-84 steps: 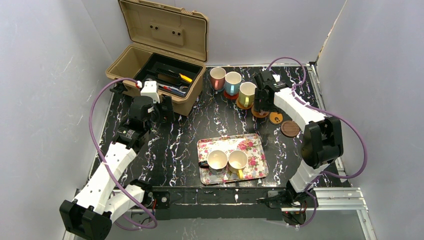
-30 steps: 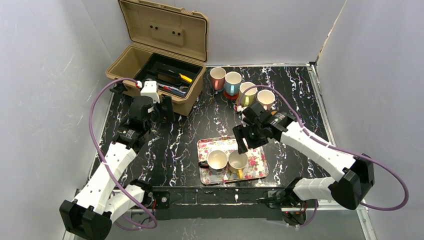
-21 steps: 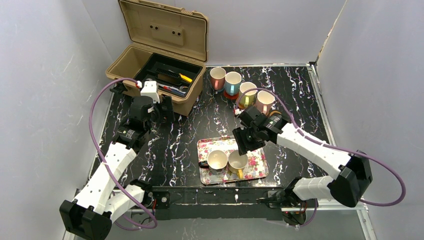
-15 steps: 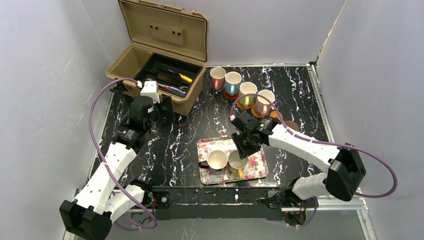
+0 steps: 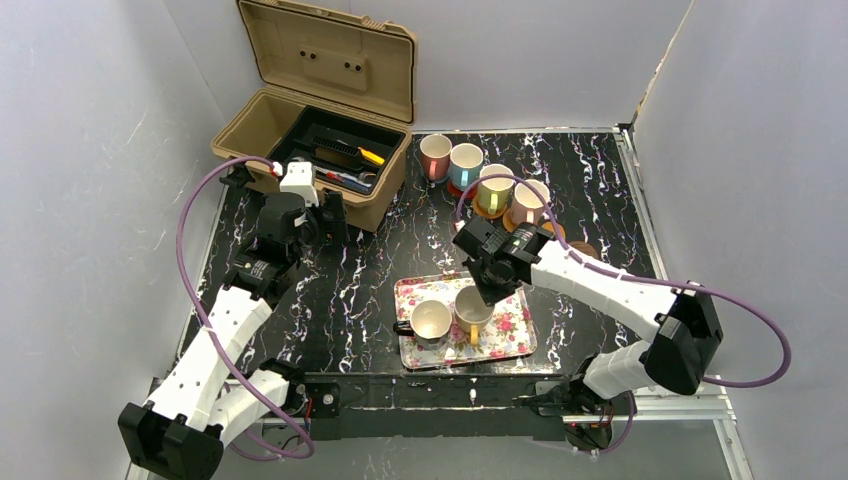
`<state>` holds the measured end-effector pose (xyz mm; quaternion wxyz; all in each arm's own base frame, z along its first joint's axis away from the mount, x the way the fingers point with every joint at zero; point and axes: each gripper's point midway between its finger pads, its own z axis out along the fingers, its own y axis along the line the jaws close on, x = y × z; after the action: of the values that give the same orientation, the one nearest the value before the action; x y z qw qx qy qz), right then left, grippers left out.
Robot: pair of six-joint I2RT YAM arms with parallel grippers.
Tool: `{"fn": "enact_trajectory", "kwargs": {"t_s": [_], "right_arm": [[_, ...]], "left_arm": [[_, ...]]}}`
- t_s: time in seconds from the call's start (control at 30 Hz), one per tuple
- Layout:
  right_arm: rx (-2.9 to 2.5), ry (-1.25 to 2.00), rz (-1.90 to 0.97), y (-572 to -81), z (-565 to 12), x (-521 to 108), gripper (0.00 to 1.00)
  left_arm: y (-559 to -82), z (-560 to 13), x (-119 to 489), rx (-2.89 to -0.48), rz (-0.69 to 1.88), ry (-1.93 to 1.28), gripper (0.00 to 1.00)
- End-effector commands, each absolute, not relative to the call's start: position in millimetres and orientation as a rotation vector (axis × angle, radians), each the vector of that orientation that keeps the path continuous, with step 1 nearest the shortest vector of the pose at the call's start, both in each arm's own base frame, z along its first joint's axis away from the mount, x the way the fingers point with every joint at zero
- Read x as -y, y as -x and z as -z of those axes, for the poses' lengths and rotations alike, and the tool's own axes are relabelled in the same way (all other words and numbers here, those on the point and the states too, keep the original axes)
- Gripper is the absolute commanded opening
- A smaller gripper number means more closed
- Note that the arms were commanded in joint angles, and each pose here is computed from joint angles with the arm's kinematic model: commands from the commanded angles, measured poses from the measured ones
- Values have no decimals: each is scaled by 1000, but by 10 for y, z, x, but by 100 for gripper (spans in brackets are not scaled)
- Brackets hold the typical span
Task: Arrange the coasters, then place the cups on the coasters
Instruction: Pick up the cup from the tray, then place the cup on the coaster.
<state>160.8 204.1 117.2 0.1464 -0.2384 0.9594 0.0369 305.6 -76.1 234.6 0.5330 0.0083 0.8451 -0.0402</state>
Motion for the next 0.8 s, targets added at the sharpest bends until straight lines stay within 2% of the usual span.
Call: {"fn": "enact_trajectory", "kwargs": {"t_s": [0.0, 0.23, 0.43, 0.77], "right_arm": [[-2646, 571, -92, -1768, -1698, -1987, 1], [-2556, 460, 27, -2159, -2234, -1656, 1], [-2512, 349, -15, -2682, -2481, -1185, 1], [-2502, 161, 9, -3167, -2441, -422, 1]], "left_arm": [[-3020, -2393, 718, -2001, 87, -9, 98], [-3023, -2378, 729, -2006, 89, -12, 98], [-3026, -2368, 703, -2006, 72, -8, 98], [-3050, -2304, 707, -2024, 64, -13, 98]]}}
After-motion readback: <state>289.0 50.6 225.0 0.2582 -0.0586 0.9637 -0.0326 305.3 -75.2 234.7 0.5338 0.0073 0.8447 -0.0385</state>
